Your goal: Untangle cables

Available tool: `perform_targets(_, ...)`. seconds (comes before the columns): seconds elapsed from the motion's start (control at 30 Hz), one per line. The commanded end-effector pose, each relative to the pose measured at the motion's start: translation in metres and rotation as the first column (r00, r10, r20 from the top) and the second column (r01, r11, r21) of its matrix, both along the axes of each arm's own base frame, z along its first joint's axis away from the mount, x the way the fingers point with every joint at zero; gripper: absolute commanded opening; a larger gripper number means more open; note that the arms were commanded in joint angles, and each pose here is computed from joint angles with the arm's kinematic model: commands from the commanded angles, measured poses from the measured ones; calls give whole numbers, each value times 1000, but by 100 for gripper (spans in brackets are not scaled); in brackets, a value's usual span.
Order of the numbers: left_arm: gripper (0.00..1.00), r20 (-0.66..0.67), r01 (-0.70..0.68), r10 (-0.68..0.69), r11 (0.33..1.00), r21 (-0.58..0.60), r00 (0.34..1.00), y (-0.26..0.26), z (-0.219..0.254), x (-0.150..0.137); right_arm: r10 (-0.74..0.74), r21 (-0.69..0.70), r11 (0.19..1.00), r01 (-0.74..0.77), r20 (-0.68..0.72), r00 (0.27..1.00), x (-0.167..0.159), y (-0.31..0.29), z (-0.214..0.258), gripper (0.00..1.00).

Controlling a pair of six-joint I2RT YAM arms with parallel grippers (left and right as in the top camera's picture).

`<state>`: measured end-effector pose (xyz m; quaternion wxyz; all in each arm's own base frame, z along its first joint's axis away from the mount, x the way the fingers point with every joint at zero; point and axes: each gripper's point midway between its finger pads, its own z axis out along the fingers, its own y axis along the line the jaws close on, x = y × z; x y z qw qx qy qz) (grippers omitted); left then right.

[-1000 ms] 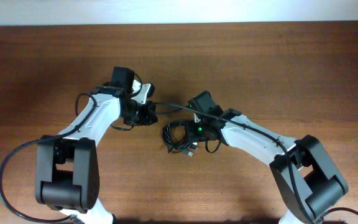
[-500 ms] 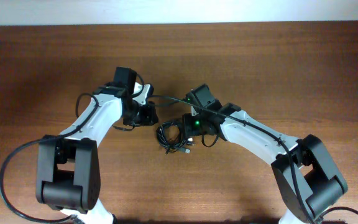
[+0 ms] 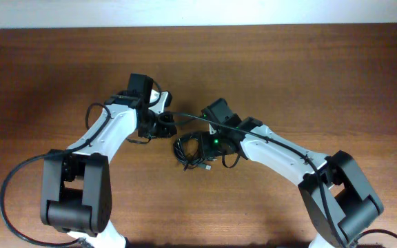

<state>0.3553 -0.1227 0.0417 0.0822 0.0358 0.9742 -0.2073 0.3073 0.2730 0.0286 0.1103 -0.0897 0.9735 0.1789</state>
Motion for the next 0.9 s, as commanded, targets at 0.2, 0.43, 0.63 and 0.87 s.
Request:
perform_targets(0.2, 26, 27, 24, -27, 995, 100, 999, -9, -10, 2, -9, -24, 1000, 8, -30, 1000, -9, -6, -10, 50)
perform_targets(0.43, 18, 14, -40, 38, 987, 154, 999, -4, -22, 3, -27, 18, 999, 28, -74, 997, -9, -1, 15, 43)
perform_targets(0.63, 0, -14, -30, 32, 991, 127, 999, -11, -36, 3, -90, 9, 996, 92, -129, 987, -13, -7, 6, 42)
perform_targets(0.87, 0, -67, -84, 84, 996, 13, 994, 0, -28, 4, -45, 9, 999, 45, 56, 997, 9, -31, 82, 98)
